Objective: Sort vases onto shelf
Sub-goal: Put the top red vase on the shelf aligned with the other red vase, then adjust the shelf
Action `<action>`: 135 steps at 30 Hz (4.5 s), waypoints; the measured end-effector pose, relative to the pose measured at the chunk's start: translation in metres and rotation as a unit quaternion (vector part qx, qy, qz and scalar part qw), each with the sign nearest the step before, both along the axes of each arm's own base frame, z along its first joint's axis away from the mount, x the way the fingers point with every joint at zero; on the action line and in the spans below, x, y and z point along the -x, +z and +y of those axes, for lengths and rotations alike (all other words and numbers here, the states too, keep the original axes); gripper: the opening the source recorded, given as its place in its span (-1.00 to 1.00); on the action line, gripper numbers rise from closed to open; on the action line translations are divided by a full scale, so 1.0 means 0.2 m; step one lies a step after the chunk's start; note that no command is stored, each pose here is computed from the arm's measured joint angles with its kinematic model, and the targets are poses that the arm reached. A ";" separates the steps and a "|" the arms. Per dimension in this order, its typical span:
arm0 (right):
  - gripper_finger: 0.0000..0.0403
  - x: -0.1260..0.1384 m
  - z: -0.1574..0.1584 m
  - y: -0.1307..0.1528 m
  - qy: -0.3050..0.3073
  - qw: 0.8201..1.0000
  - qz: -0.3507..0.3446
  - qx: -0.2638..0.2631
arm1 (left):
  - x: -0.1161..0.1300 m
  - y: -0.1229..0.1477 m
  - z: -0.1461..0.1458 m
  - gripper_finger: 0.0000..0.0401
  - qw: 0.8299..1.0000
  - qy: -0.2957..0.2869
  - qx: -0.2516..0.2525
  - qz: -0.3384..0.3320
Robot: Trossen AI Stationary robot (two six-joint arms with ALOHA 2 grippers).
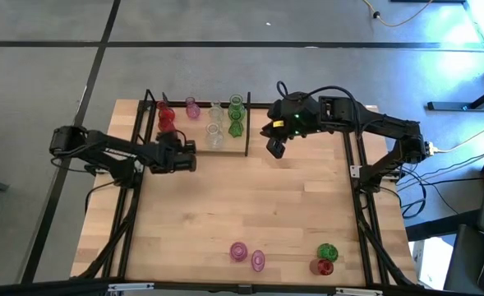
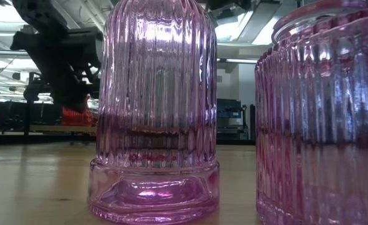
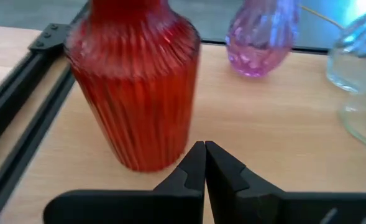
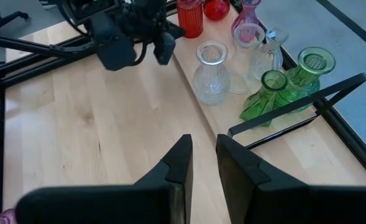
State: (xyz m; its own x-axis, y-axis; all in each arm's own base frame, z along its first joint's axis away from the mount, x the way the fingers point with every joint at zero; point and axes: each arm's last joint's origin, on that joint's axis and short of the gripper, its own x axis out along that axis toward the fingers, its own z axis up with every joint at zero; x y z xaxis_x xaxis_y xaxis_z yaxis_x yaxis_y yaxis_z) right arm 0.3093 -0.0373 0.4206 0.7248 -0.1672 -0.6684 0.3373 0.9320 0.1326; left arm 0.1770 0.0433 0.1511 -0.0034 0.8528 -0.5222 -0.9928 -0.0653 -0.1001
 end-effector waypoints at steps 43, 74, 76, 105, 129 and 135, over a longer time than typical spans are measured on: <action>-0.70 0.02 0.00 -0.02 0.000 1.000 0.022 -0.003 | -0.03 0.10 0.13 -1.00 0.996 0.008 0.082 0.036; -0.70 -0.01 0.01 -0.04 0.010 0.999 0.026 -0.017 | 0.05 0.12 0.15 -1.00 0.986 0.037 0.101 0.124; -0.70 -0.01 0.01 -0.04 0.013 0.999 0.025 -0.026 | 0.05 0.12 0.16 -1.00 0.985 0.038 0.102 0.130; -0.70 -0.01 0.01 -0.04 0.023 0.998 0.025 -0.049 | 0.02 0.19 0.11 -1.00 0.989 0.029 0.088 0.118; -0.70 -0.20 0.00 -0.77 -0.035 0.982 -0.091 -0.164 | 0.48 1.06 -0.18 -1.00 0.970 -0.198 -0.071 -0.122; -0.76 -0.16 -0.01 -0.93 -0.083 0.978 -0.096 -0.164 | 0.73 1.10 -0.12 -1.00 0.951 -0.240 -0.072 -0.179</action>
State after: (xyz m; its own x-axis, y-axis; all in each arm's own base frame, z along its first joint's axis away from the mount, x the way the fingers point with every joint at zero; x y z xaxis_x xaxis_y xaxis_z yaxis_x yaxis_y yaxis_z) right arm 0.3407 -0.0384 0.2340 0.8236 -0.0934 -0.5594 0.4203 0.7628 0.4914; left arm 0.0310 0.0184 0.3719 0.5603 0.7744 -0.2939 -0.8055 0.4269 -0.4110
